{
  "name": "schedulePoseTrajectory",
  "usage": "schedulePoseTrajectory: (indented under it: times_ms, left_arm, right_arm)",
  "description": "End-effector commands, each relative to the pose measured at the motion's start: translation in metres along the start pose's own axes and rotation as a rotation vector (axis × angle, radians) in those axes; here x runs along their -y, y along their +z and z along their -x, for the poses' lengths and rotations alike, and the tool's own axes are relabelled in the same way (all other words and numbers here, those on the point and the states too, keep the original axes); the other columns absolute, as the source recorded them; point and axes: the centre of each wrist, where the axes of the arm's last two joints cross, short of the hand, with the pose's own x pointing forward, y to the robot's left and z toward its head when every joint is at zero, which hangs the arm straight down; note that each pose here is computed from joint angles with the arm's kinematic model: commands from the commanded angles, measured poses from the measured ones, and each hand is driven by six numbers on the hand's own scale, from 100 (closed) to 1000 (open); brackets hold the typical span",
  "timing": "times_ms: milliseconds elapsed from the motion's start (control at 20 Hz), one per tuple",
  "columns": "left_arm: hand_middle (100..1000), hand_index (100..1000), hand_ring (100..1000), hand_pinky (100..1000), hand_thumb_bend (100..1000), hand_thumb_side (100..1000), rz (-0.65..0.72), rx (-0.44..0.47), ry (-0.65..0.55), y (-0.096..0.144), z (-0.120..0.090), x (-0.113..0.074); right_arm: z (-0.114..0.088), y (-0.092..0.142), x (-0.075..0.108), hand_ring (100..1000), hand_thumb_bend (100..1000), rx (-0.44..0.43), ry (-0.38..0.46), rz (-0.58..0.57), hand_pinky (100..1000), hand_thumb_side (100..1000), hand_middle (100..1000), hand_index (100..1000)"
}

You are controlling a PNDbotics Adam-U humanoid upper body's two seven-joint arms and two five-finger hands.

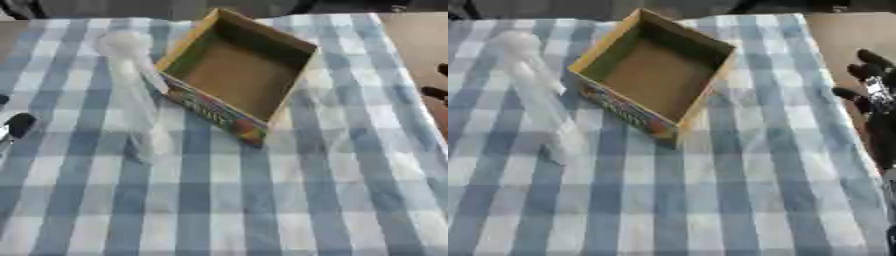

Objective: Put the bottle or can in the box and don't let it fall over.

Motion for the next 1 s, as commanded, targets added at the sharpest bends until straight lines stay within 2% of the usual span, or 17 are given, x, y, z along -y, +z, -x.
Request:
schedulePoseTrajectory:
  times_ms: [50, 550, 1000]
  left_arm:
    - [780, 936, 633, 1000, 762, 242, 0.002, 0.026, -0.025, -0.003, -0.008, -0.008]
    - [784, 937, 637, 1000, 760, 246, 0.035, 0.030, -0.033, -0.004, -0.008, -0.006]
    - [788, 941, 643, 1000, 754, 254, 0.224, 0.031, -0.029, -0.014, -0.009, 0.013]
  right_arm:
    - [-0.010, -0.004, 0.004, 1000, 100, 0.033, 0.030, -0.011, 804, 603, 1000, 900]
    - [-0.010, -0.004, 0.004, 1000, 100, 0.031, 0.031, -0.010, 803, 604, 1000, 899]
    - [-0.010, -0.005, 0.002, 1000, 100, 0.029, 0.026, -0.017, 803, 605, 1000, 899]
